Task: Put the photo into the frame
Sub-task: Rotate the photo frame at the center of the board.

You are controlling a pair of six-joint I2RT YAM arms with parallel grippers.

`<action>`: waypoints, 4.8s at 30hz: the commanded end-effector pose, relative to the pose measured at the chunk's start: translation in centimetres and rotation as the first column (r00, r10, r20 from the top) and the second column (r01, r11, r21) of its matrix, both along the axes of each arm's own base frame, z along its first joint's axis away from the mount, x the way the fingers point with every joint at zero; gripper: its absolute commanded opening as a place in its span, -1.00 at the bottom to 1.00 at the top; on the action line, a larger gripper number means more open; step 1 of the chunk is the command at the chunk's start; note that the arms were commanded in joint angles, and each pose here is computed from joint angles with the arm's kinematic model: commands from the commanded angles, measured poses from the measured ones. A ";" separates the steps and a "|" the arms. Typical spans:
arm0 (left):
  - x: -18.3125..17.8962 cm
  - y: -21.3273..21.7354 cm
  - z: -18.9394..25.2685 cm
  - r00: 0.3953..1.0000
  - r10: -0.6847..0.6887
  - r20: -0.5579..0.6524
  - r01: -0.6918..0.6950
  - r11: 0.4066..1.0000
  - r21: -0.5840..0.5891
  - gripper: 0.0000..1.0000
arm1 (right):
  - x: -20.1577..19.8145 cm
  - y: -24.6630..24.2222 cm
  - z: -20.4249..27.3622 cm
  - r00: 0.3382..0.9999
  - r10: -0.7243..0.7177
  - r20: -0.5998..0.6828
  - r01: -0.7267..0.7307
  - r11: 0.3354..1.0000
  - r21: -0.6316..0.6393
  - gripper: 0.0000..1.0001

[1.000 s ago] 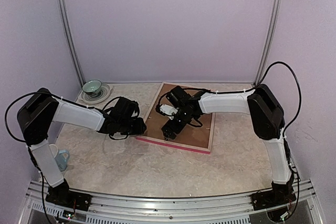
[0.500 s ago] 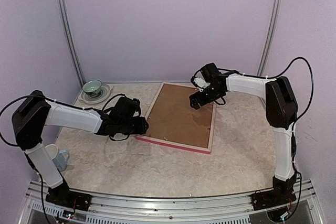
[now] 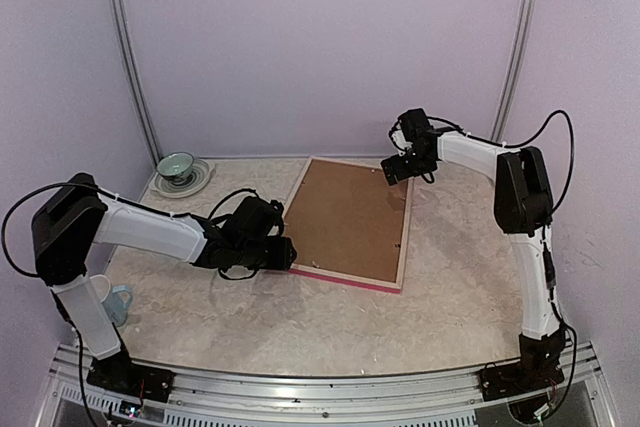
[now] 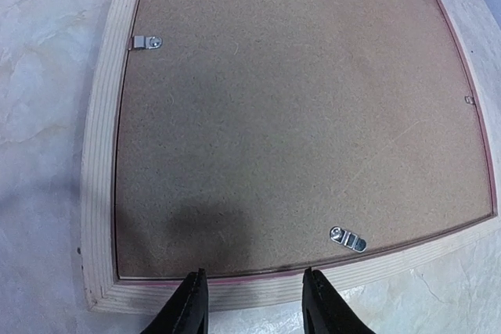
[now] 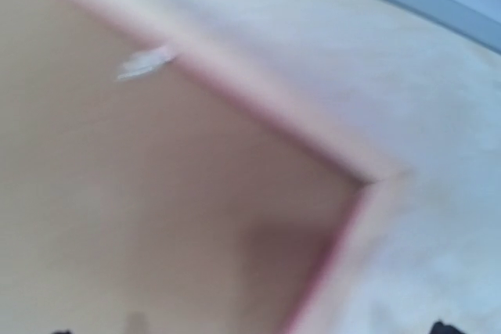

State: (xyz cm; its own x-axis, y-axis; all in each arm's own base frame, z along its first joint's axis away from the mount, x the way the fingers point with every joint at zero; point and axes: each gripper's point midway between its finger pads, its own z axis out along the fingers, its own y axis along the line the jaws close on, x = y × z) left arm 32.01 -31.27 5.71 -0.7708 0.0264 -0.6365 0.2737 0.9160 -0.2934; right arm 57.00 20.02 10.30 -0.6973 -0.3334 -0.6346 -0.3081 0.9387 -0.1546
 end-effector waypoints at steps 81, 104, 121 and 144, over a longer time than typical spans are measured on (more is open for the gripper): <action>-2.7 3.8 -2.3 0.997 0.024 -0.074 -0.023 1.000 0.017 -0.22 | -2.8 -11.5 2.6 0.954 -0.297 -0.052 0.295 0.889 0.349 0.67; 0.2 2.6 -2.6 0.996 0.039 -0.074 -0.042 0.998 -0.049 -0.02 | -5.0 -7.9 -6.8 0.959 -0.026 -0.281 0.177 0.832 0.526 0.69; 5.2 3.8 0.5 0.991 0.134 -0.015 -0.135 0.983 -0.121 0.00 | -15.9 -4.2 -5.3 0.955 0.043 -0.294 0.128 0.835 0.536 0.69; 10.1 5.4 0.5 0.983 0.182 0.017 -0.181 0.981 -0.075 -0.01 | -25.2 -1.1 -3.4 0.959 0.055 -0.278 0.116 0.818 0.564 0.68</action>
State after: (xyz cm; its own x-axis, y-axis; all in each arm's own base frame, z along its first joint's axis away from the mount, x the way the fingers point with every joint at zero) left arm 40.11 -23.28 3.89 -0.7666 -0.1837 -0.6153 0.0232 0.9497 -0.3125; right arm 32.33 16.25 4.46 -0.8979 0.0634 -0.4356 -0.1488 0.8876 0.4358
